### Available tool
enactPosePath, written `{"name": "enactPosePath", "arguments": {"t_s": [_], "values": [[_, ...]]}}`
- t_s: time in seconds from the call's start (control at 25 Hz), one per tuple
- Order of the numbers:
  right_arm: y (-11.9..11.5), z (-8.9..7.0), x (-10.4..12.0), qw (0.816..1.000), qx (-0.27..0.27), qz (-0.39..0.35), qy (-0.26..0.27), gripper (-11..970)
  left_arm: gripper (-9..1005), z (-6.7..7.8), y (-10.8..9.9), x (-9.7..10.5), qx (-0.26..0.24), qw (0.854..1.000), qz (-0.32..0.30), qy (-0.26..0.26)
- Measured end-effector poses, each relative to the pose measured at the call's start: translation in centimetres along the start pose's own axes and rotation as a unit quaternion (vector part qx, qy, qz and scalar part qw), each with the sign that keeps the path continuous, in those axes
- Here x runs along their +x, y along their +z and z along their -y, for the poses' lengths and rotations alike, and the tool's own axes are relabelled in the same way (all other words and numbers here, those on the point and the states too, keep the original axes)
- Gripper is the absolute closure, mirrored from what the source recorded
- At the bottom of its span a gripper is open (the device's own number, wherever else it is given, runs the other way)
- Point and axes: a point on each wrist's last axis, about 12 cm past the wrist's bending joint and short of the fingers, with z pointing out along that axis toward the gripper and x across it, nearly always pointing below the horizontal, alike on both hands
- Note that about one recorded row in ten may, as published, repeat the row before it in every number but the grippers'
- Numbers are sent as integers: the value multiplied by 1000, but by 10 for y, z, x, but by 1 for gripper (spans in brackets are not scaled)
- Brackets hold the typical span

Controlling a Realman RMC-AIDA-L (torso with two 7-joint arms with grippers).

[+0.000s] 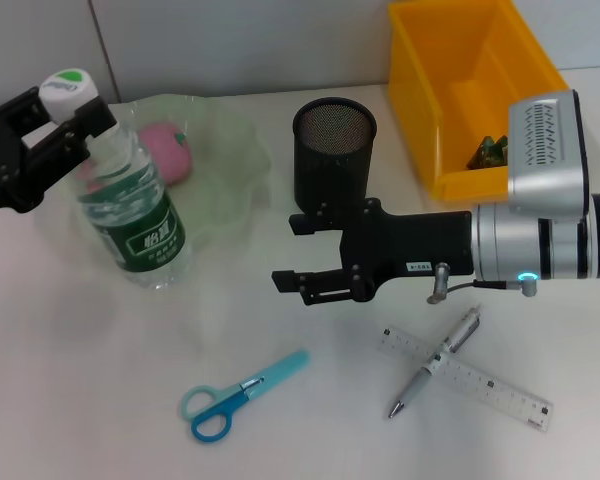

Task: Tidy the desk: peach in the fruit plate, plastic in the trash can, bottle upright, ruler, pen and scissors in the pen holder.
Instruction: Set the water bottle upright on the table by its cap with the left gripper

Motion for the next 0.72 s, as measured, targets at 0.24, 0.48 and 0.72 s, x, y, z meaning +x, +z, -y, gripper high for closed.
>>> {"name": "enactPosePath", "arguments": {"t_s": [0.24,0.48,0.72], "values": [[2,-2,-3,1000,-9,-7,0,184,533,2,-8,3,-10,1000,-2,-4],[3,-4,-5,1000,-14,-10,-1,183,532,2,-10,4,-11,1000,-3,-4],[2,-4,-7,1000,-14,-8,-6,183,530,2,-15,6,-17,1000,-7,-2]]}}
